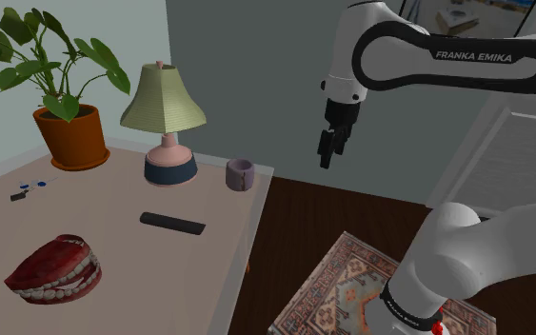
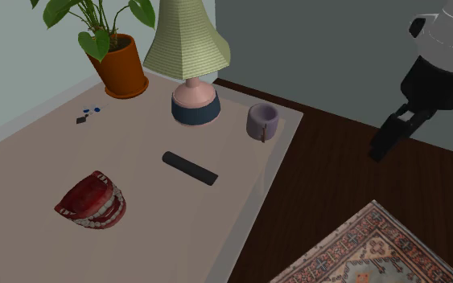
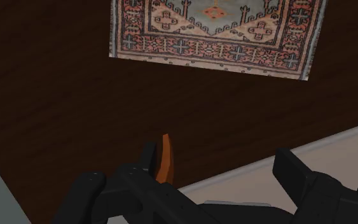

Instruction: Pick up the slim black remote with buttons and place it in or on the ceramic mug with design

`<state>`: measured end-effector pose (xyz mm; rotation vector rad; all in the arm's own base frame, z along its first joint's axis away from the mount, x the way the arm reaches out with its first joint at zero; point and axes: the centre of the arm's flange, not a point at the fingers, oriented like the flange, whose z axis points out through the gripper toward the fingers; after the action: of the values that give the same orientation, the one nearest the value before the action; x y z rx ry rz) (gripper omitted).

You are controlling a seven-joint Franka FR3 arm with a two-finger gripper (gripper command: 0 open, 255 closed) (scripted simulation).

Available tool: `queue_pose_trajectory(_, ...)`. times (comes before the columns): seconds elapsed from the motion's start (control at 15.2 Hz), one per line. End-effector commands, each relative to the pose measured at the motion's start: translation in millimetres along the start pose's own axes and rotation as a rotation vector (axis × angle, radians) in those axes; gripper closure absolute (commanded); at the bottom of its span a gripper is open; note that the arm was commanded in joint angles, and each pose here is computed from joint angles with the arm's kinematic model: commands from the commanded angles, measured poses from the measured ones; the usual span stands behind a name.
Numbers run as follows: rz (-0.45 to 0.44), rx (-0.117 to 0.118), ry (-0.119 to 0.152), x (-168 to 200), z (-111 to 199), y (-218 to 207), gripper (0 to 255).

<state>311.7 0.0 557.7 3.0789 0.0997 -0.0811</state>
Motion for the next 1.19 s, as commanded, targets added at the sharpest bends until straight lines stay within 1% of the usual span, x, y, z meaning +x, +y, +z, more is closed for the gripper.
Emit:
queue_pose_trajectory(0.0, 0.000, 0.000, 0.000, 0, 0, 0, 0)
queue_pose_trajectory(0.53, -0.089, 0.029, 0.009, 82, 43, -45, 0)
queue_pose_trajectory(1.12, -0.189, 0.061, 0.019, 168, 89, -105, 0)
